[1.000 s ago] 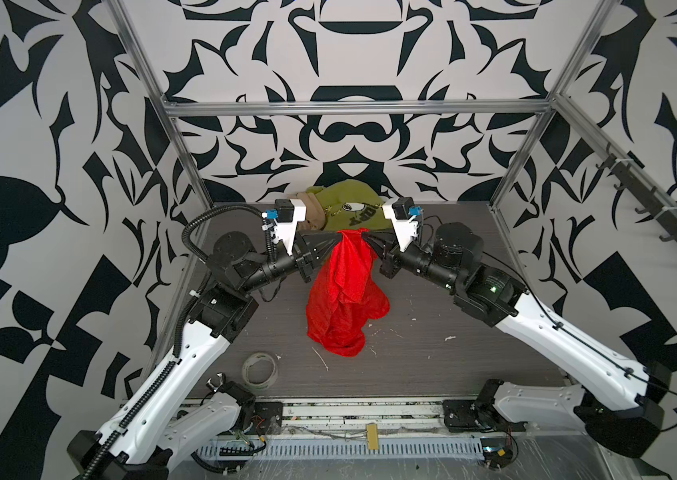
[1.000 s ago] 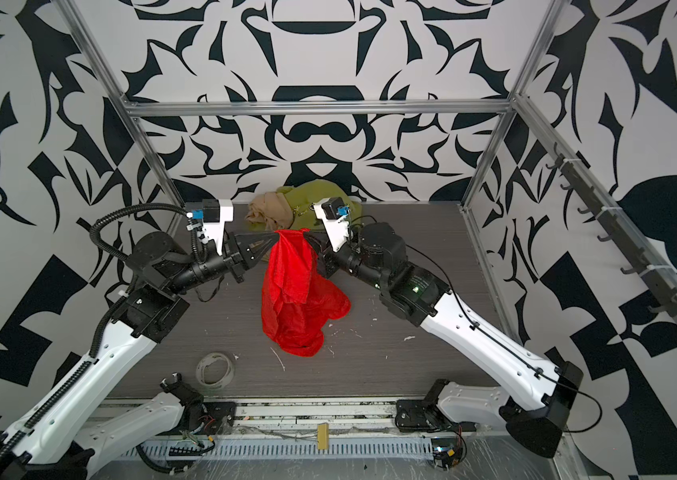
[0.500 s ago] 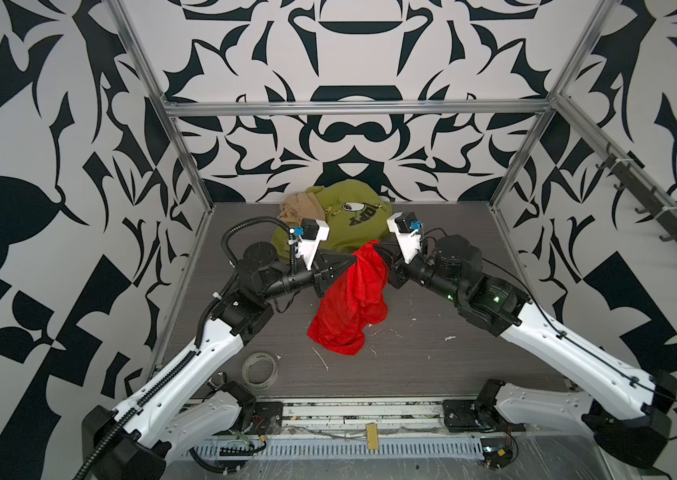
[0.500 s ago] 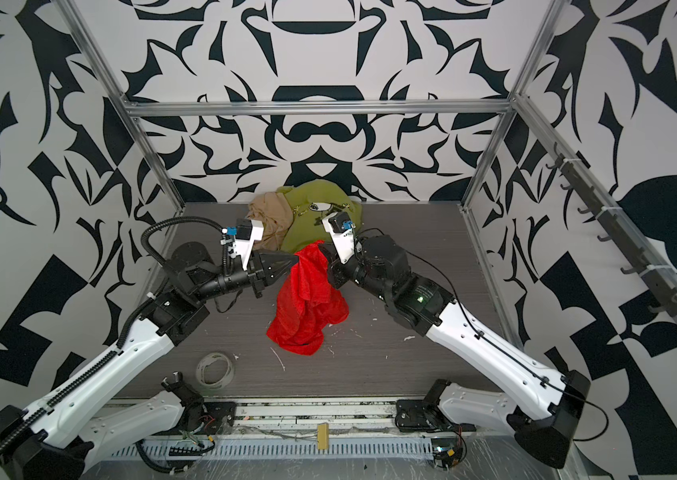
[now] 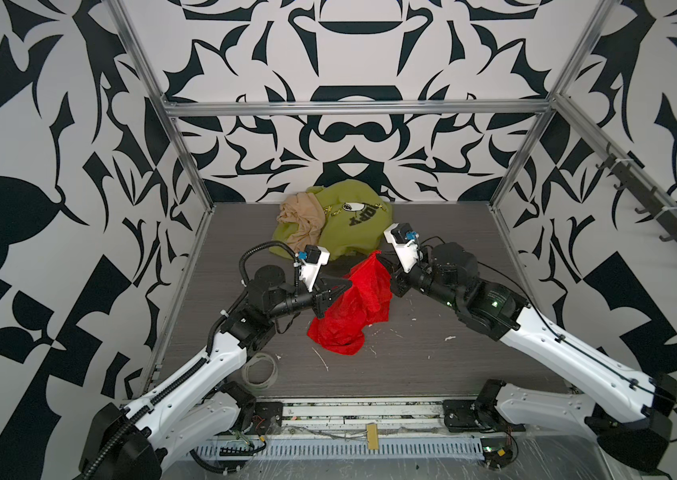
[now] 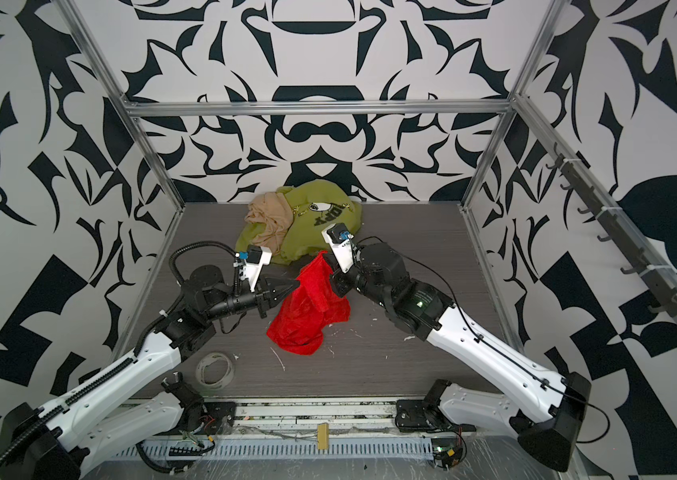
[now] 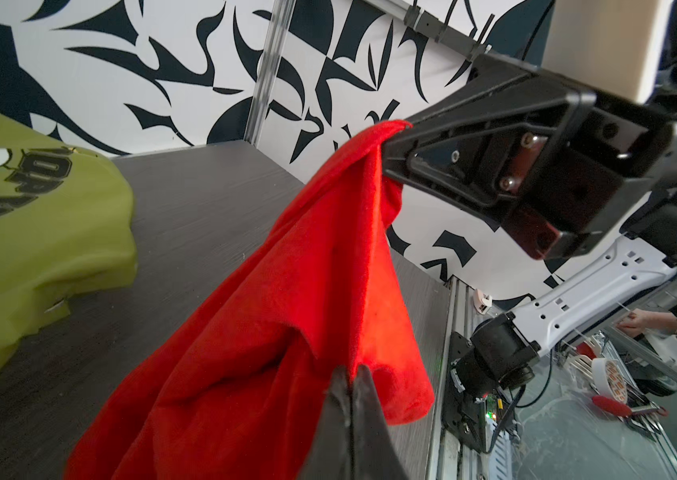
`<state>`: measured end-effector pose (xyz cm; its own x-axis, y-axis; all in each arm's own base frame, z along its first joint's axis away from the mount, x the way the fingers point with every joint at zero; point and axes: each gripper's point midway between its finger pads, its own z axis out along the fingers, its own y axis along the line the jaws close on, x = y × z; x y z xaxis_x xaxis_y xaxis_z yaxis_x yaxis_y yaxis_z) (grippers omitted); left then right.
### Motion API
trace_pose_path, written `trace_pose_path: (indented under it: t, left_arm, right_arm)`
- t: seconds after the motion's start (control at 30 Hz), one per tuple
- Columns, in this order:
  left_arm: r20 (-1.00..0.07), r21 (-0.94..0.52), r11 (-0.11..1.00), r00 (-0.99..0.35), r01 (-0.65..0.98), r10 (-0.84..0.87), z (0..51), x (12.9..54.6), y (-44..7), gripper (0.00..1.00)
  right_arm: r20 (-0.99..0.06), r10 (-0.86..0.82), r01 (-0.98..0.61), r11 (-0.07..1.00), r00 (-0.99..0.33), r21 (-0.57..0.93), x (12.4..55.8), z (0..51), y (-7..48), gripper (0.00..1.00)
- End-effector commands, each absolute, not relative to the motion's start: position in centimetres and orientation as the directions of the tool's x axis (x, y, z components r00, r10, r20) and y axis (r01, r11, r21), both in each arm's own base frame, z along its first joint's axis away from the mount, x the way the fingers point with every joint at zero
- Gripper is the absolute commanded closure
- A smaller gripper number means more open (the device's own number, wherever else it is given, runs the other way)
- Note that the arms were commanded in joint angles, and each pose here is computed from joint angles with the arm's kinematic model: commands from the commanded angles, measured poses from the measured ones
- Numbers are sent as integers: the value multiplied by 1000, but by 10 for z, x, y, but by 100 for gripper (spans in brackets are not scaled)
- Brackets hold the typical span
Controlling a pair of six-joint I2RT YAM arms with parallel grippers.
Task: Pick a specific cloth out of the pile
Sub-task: 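Lower the red cloth onto the table nearer the robot with both grippers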
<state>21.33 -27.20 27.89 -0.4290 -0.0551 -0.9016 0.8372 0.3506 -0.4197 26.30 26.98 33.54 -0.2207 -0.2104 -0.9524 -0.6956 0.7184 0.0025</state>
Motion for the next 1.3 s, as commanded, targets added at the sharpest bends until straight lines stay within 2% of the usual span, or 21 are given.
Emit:
trace_pose_path:
  t: [0.0, 0.23, 0.27, 0.53, 0.6, 0.67, 0.73, 1.0, 1.13, 1.27]
  left_arm:
    - [-893, -440, 356, -442, 825, -78, 274, 210, -268, 100]
    - [-884, -455, 371, -461, 810, -78, 262, 208, -265, 100]
    - [-883, -457, 372, -464, 808, -77, 261, 208, -264, 97]
    - [-895, -435, 398, -436, 808, -93, 260, 204, -255, 66]
    - [-903, -420, 402, -417, 813, -101, 264, 202, -252, 55]
    - [-916, -394, 430, -387, 812, -109, 268, 203, -247, 44]
    - [-925, -373, 459, -362, 806, -116, 271, 205, -242, 38]
    - [-949, -310, 509, -298, 803, -108, 285, 210, -235, 34]
    - [-950, -303, 536, -292, 788, -108, 288, 215, -232, 33]
    - [-956, -283, 570, -273, 772, -105, 289, 219, -227, 33]
  right_arm:
    - [-963, -194, -679, 734, -184, -18, 266, 344, 264, 100]
    - [-934, -212, -714, 698, -288, 62, 261, 309, 278, 100]
    - [-928, -213, -717, 693, -305, 77, 261, 304, 281, 100]
    - [-886, -208, -728, 660, -414, 185, 263, 262, 304, 100]
    - [-873, -212, -727, 655, -438, 206, 265, 251, 310, 100]
    - [-857, -214, -723, 650, -469, 233, 265, 240, 317, 100]
    - [-842, -212, -722, 639, -496, 265, 264, 232, 324, 100]
    - [-781, -256, -728, 599, -570, 335, 246, 192, 346, 100]
    - [-755, -348, -788, 509, -556, 345, 216, 173, 365, 98]
    - [-738, -484, -867, 410, -470, 283, 183, 149, 377, 93]
